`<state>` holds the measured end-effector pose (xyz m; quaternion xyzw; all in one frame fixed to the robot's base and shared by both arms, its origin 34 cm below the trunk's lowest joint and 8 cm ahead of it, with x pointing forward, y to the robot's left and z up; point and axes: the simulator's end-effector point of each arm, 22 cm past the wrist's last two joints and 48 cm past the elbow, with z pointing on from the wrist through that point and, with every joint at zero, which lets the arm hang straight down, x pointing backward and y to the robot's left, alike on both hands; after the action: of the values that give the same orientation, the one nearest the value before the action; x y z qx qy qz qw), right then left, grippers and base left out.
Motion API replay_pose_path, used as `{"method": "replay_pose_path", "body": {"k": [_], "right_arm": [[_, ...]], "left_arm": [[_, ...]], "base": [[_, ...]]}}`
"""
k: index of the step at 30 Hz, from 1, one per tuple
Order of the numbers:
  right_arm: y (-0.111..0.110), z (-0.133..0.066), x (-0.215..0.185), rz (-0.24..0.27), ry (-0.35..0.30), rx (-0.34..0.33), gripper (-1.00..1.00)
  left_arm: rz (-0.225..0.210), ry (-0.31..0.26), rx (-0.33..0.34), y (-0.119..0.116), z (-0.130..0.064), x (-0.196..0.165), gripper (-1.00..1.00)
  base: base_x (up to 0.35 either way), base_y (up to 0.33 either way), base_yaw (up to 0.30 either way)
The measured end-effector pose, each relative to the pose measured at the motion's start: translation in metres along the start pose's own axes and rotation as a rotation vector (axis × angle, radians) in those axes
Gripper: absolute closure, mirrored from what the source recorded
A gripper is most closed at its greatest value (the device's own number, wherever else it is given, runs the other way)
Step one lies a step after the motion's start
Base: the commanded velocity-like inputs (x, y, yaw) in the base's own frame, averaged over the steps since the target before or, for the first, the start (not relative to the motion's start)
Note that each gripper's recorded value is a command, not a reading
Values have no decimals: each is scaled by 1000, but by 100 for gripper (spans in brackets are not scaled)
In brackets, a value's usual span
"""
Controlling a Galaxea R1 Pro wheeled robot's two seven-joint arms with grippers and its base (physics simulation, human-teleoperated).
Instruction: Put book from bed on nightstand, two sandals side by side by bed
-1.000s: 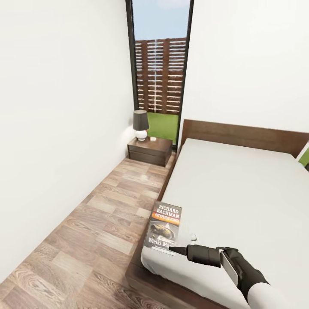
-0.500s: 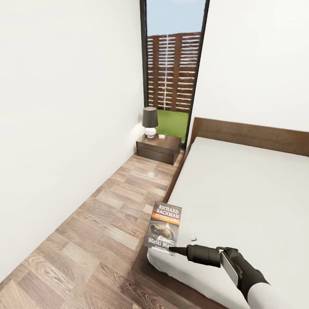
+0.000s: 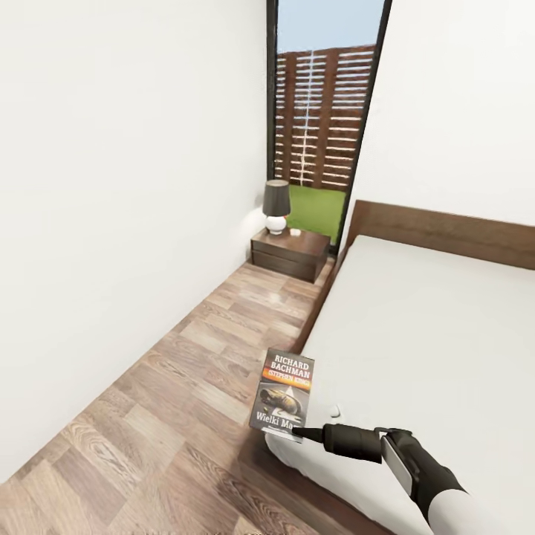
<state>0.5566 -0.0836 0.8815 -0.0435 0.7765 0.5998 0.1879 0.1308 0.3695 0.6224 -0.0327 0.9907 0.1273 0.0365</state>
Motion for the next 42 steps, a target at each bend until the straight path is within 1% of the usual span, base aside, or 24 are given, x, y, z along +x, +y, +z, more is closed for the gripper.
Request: {"method": "replay_pose_path", "body": {"k": [20, 42], "right_arm": [[-6, 9, 9, 27, 9, -8, 100], [-16, 10, 17, 54, 13, -5, 100]], "left_arm": [[12, 27, 0, 0, 0, 11, -100], [18, 52, -3, 2, -1, 21, -100]], "base": [[0, 0, 160], [0, 0, 155]]}}
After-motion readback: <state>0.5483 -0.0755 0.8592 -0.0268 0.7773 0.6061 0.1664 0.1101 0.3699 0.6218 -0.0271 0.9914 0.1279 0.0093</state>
